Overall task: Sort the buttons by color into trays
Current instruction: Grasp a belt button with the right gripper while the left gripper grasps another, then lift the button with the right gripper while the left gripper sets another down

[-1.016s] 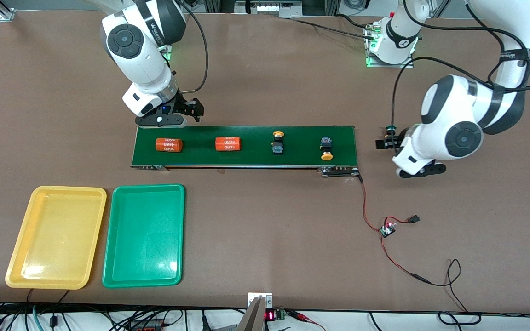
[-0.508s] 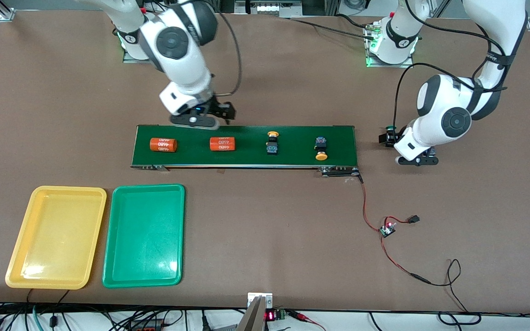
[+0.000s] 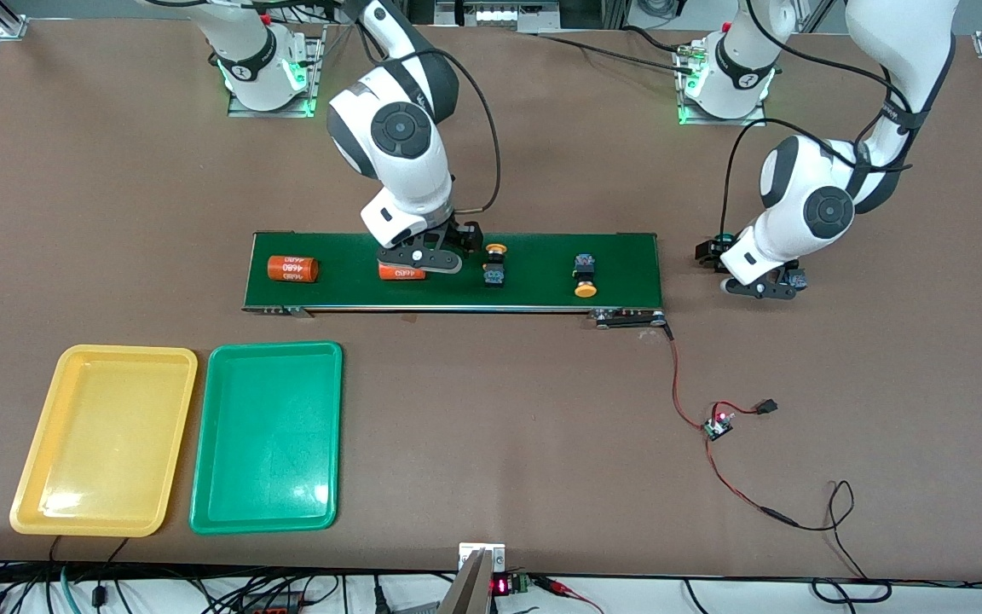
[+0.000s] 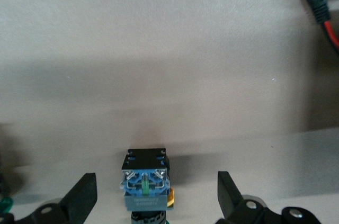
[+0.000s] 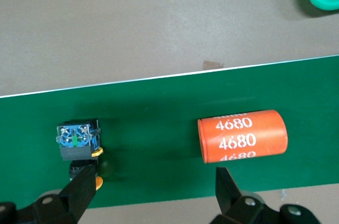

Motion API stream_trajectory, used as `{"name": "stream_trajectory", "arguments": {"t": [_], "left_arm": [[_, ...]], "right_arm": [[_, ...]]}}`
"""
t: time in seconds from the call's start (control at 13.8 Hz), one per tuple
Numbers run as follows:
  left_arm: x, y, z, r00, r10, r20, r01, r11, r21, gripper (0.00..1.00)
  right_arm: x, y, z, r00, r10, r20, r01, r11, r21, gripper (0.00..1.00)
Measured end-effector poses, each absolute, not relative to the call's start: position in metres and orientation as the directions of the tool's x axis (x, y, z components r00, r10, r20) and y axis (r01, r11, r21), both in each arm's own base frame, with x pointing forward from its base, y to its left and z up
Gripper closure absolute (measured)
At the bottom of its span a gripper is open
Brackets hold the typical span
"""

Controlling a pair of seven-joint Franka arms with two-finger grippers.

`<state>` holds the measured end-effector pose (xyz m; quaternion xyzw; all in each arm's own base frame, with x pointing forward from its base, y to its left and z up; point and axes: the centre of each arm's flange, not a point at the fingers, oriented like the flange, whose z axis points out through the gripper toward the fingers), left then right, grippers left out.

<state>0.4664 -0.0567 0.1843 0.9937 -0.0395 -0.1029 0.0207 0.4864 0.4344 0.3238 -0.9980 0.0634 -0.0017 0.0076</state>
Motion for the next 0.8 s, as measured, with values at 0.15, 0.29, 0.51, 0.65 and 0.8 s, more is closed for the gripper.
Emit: {"name": "stream_trajectory", "arguments": {"t": [0.15,0.29,0.51,0.65,0.8], "left_arm": [[0.462,-0.056,0.176,0.972,-0.083,-0.22,-0.074,-0.996,0.052,0.04],[0.459,-0.054,0.172,0.97,-0.079,-0.229,-0.069,-0.996,0.052,0.21],[0.46,-0.049,0.173,0.971,-0.057,-0.232,-0.047,-0.998,0.049,0.53],[0.466,-0.046,0.182,0.969,-0.027,-0.244,-0.018,-0.999,0.039,0.59],[0.484,-0.045,0.206,0.96,-0.008,-0.281,-0.001,-1.0,0.026,0.59]], "right_arm": [[0.492,0.432,0.324,0.991,-0.134,0.008,-0.134,-0.991,-0.015,0.0],[0.497,0.434,0.326,0.99,-0.137,0.023,-0.137,-0.99,-0.022,0.0],[0.496,0.444,0.324,0.991,-0.133,0.03,-0.132,-0.991,-0.026,0.0],[0.491,0.454,0.312,0.991,-0.134,0.023,-0.133,-0.991,-0.019,0.0],[0.49,0.462,0.293,0.991,-0.132,0.023,-0.131,-0.991,-0.02,0.0]]}}
